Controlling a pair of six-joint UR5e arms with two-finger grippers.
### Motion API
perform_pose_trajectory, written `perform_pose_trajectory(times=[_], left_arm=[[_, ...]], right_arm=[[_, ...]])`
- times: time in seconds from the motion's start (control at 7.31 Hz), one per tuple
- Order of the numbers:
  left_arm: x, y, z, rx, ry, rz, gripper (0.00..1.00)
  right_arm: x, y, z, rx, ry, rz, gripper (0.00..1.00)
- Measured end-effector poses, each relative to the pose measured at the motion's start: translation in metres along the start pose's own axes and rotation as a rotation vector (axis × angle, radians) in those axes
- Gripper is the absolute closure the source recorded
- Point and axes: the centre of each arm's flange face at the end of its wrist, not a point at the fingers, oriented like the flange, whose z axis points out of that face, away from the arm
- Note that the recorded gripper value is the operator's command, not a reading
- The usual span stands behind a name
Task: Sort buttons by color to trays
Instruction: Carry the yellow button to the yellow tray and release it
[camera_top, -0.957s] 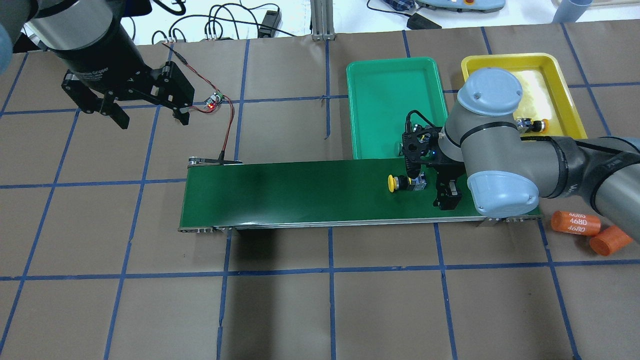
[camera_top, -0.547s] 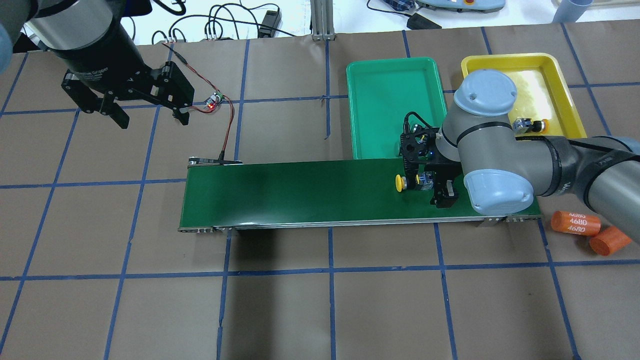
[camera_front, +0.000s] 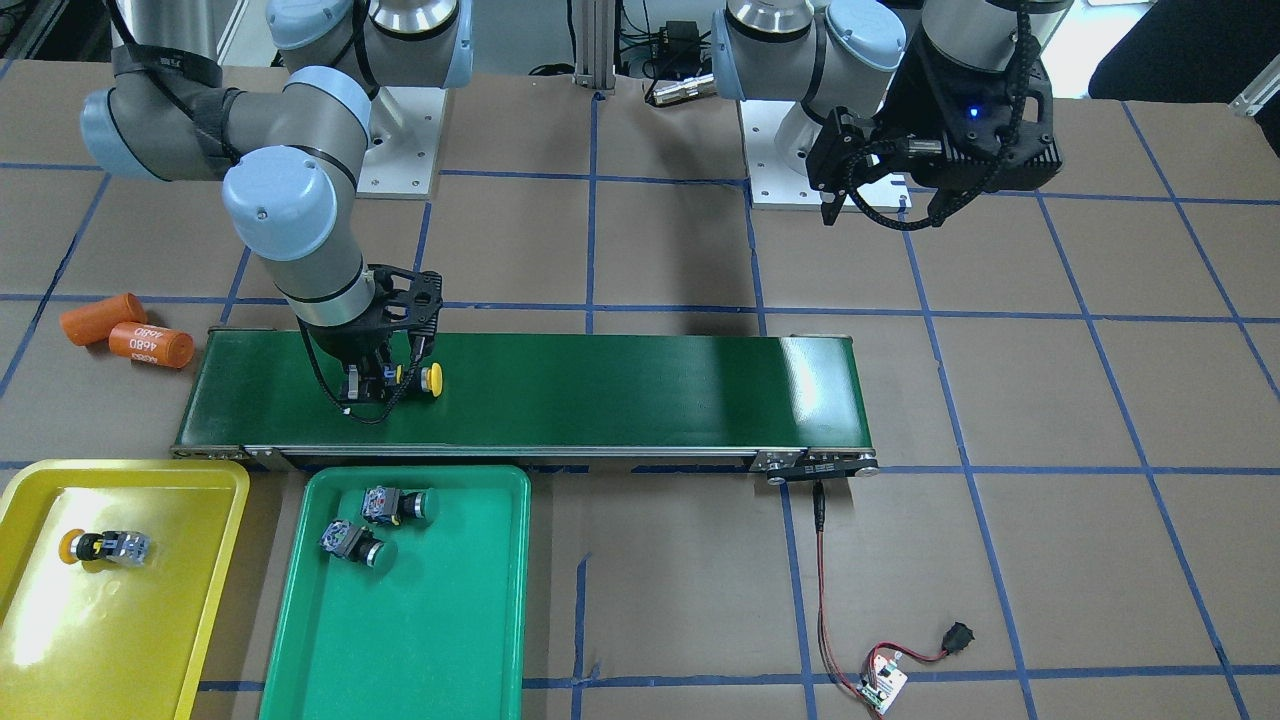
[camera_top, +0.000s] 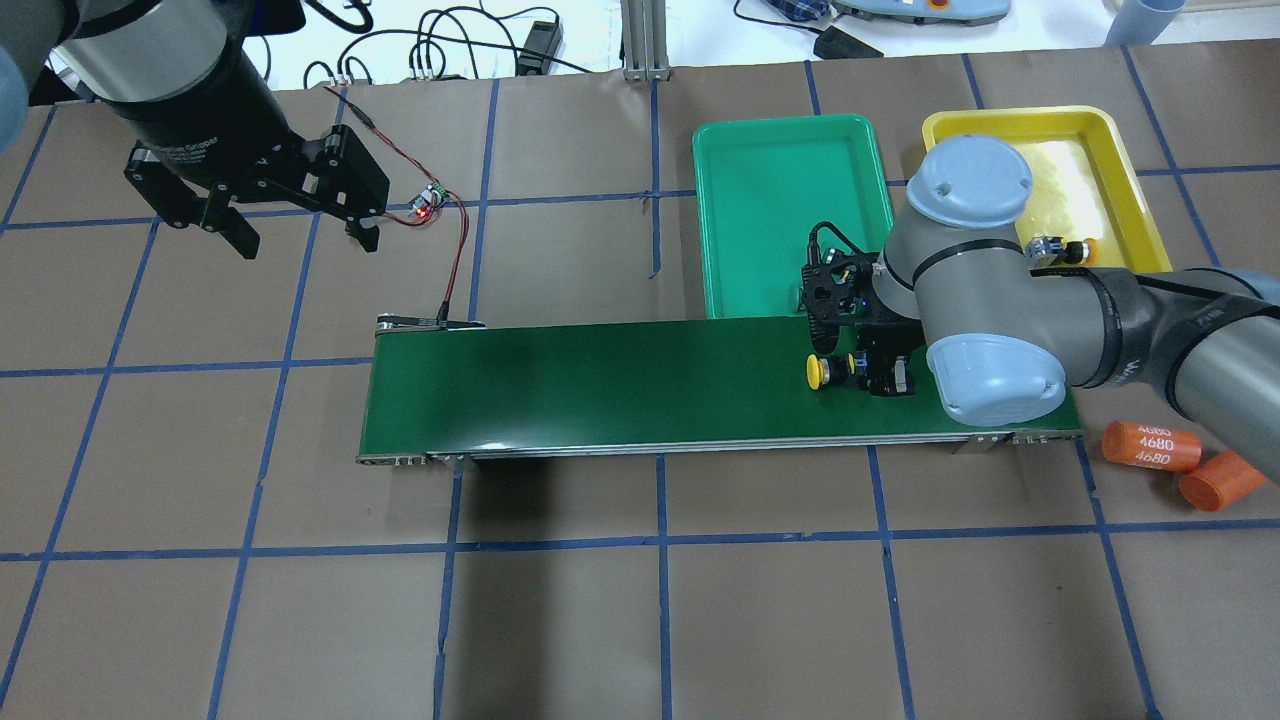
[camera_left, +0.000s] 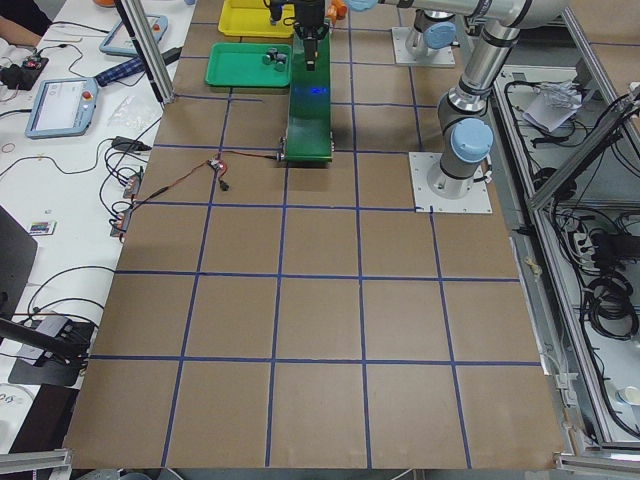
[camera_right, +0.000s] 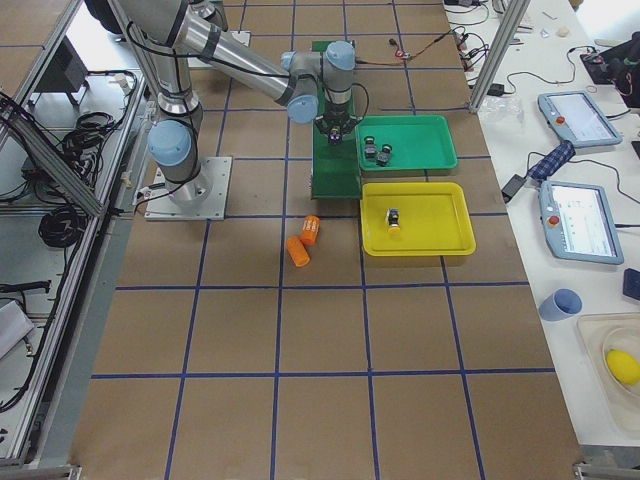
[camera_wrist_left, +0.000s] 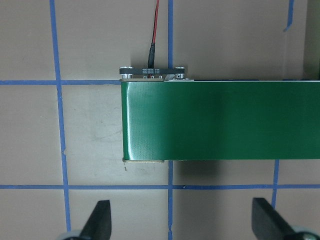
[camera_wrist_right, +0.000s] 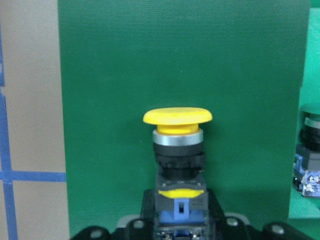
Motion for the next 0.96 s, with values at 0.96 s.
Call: perform_pose_trajectory(times=[0.96], left_arm=[[-0.001, 0.000, -0.002, 0.004, 0.000, -0.001, 0.00]], right_arm=[[0.136, 0.161, -0.047, -0.007, 0.082, 0.266, 1.00]])
